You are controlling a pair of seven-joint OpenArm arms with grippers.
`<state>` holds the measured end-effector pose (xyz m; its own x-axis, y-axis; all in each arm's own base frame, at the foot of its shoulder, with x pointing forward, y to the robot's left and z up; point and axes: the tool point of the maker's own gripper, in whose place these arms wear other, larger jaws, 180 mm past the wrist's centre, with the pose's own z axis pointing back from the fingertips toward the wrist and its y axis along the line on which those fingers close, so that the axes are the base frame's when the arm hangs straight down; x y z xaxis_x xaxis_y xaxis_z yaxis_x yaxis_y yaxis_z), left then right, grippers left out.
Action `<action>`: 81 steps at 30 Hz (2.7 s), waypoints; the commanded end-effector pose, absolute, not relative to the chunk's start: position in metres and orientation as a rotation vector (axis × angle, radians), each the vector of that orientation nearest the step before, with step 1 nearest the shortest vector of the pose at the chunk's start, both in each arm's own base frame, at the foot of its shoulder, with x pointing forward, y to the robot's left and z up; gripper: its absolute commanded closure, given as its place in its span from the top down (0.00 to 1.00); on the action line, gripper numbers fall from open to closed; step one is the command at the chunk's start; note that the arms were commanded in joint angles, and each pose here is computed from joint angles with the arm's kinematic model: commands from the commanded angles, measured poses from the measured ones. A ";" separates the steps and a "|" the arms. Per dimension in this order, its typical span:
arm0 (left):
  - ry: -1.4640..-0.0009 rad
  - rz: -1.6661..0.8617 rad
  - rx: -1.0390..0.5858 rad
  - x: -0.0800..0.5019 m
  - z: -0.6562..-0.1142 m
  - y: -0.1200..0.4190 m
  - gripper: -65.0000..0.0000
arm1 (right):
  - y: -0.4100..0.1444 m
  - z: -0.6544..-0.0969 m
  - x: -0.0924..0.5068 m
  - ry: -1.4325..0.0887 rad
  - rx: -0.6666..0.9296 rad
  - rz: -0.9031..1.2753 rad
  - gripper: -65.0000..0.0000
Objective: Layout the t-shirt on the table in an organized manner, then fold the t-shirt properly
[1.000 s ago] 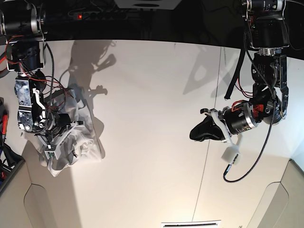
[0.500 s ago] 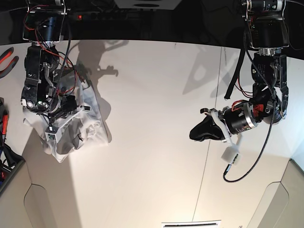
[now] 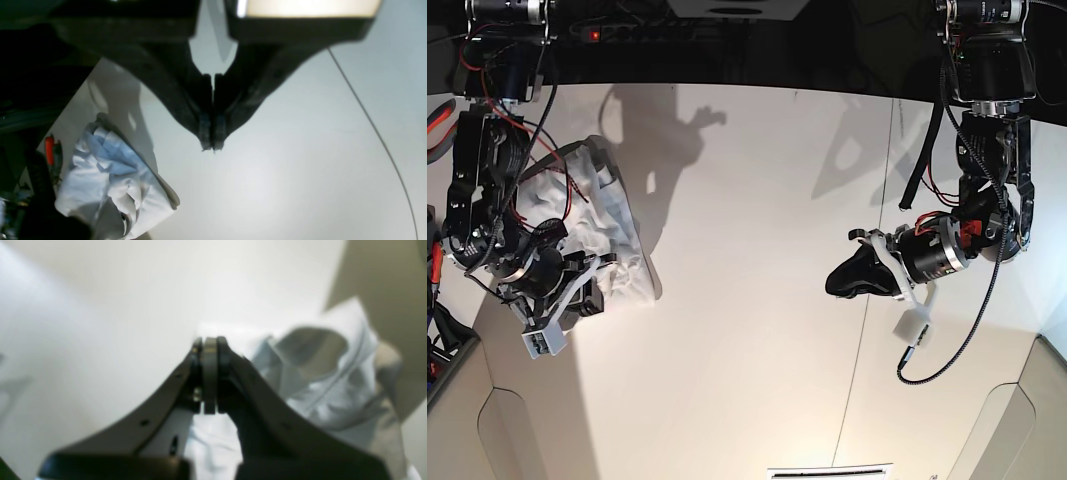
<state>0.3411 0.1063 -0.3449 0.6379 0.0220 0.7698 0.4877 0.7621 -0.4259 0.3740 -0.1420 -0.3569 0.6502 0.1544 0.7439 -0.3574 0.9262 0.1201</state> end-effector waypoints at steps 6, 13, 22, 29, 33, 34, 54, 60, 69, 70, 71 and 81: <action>-0.912 -0.305 -0.685 0.350 -0.327 0.106 0.00 | -0.193 -0.367 0.414 -0.801 0.351 0.157 0.00; -0.911 -0.304 -0.685 0.350 -0.327 0.106 0.00 | -0.267 -0.393 0.446 -0.942 0.243 -0.049 0.00; -0.969 -0.259 -0.837 0.351 -0.303 0.093 0.00 | -0.271 -0.383 0.449 -1.045 0.252 -0.066 0.00; -0.940 -0.300 -0.941 0.347 -0.299 0.044 0.00 | -0.253 -0.323 0.438 -1.104 0.238 0.079 0.00; -0.890 -0.462 -0.954 0.340 -0.299 -0.012 0.00 | -0.247 -0.274 0.415 -1.152 0.197 0.157 0.00; -0.895 -0.508 -0.941 0.341 -0.298 -0.026 0.00 | -0.247 -0.268 0.407 -1.137 0.195 0.161 0.00; -0.766 -0.482 -0.897 0.426 -0.355 -0.151 0.00 | -0.294 -0.396 0.310 -0.910 0.234 -0.200 0.00; -0.782 -0.461 -0.901 0.422 -0.362 -0.150 0.00 | -0.307 -0.436 0.296 -0.830 0.197 -0.310 0.00; -0.755 -0.445 -0.906 0.410 -0.375 -0.150 0.00 | -0.298 -0.462 0.284 -0.757 0.147 -0.453 0.00; -0.753 -0.444 -0.906 0.409 -0.376 -0.150 0.00 | -0.294 -0.458 0.287 -0.772 0.168 -0.453 0.00; -0.753 -0.444 -0.906 0.409 -0.376 -0.150 0.00 | -0.290 -0.451 0.292 -0.798 0.191 -0.445 0.00; -0.832 -0.286 -0.992 0.442 -0.340 -0.092 0.00 | -0.256 -0.312 0.326 -1.097 0.254 -0.131 0.00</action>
<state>0.4278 -0.0969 -0.3594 0.7075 0.1188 0.6966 0.5397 0.5456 -0.6411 0.3254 -0.2530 -0.3190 0.4724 -0.2389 0.8484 -0.0114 0.9608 0.2769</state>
